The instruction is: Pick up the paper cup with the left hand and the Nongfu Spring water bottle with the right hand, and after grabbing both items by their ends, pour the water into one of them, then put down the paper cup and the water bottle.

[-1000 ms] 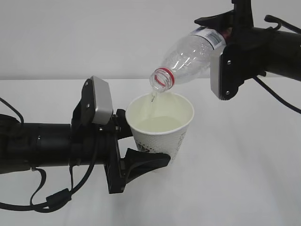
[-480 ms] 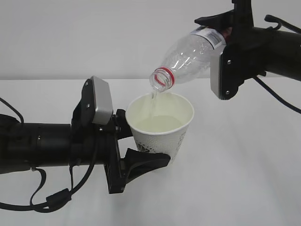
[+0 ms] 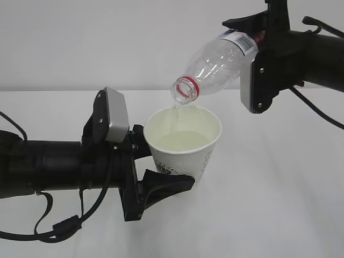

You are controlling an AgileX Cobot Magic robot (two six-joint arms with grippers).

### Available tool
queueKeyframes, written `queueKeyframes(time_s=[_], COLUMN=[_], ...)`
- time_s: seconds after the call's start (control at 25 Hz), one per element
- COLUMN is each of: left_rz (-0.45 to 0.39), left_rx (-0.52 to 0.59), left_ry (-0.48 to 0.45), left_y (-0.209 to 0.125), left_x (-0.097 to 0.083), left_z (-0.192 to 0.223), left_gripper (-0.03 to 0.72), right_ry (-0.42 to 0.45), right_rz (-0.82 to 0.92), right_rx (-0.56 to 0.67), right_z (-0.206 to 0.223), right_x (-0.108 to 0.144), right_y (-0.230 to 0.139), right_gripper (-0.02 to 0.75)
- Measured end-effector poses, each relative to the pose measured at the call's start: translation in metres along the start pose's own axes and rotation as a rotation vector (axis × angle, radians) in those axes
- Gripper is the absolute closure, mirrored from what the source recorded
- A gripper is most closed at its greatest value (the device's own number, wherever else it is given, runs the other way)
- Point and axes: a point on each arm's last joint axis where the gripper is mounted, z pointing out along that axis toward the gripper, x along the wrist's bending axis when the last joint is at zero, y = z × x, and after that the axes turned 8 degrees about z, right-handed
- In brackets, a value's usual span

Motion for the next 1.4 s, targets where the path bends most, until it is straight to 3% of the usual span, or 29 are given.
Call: queueKeyframes(time_s=[1.4], left_rz=[0.000], left_rx=[0.004], left_ry=[0.001], left_y=[-0.0003], left_x=[0.0001], left_z=[0.0000], left_gripper=[0.145], right_ry=[-0.001], right_rz=[-0.008], right_rx=[0.001], right_z=[0.0000], right_x=[-0.0001], right_y=[-0.0001], right_gripper=[0.262])
